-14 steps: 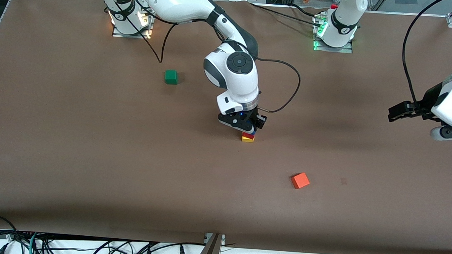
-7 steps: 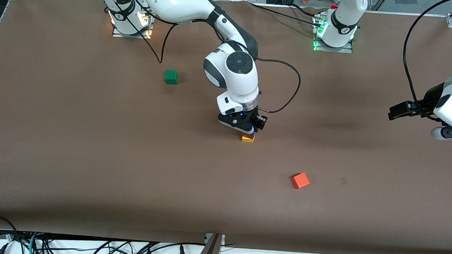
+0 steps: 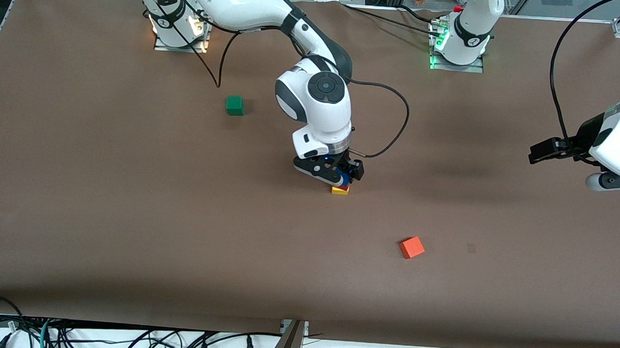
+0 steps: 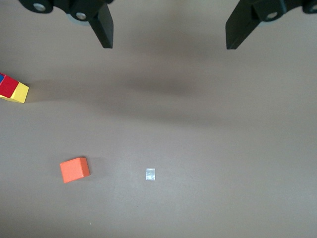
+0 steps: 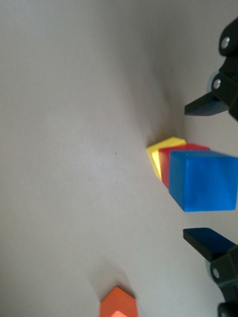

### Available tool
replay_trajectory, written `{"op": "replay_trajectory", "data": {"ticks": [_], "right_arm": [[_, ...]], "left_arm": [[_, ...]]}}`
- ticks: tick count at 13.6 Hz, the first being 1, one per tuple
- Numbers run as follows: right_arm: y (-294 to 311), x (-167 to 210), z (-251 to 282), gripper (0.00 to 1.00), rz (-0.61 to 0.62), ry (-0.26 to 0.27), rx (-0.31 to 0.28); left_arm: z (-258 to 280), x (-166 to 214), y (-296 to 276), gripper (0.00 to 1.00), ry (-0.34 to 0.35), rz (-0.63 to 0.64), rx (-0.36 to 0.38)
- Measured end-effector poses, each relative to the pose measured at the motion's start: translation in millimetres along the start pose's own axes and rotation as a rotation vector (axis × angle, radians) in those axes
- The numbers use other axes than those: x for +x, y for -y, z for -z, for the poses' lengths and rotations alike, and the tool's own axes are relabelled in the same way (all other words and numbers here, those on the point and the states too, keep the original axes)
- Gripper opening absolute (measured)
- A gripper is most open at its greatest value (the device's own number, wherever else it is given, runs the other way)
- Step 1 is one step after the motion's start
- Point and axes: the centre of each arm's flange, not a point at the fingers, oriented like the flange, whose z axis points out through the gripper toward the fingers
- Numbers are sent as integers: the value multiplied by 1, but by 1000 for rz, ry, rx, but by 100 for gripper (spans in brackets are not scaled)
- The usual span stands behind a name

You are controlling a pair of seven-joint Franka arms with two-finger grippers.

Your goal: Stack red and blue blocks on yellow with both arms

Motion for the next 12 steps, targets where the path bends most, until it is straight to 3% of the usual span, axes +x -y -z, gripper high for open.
{"op": "replay_trajectory", "data": {"ticks": [3,6,9,12], "right_arm": [[-23,58,90,100,-32,17,-11],[-84,130,174,100,33,93,-59],[-160,199,208,100,126,175,-58],[-233,223,231,100,204,214,-64]], "left_arm": [[0,0,1,100,0,2,0],[0,0,2,100,0,3,0],[0,1,4,100,-1,3,0],[0,1,7,100,-3,5,-1]]}}
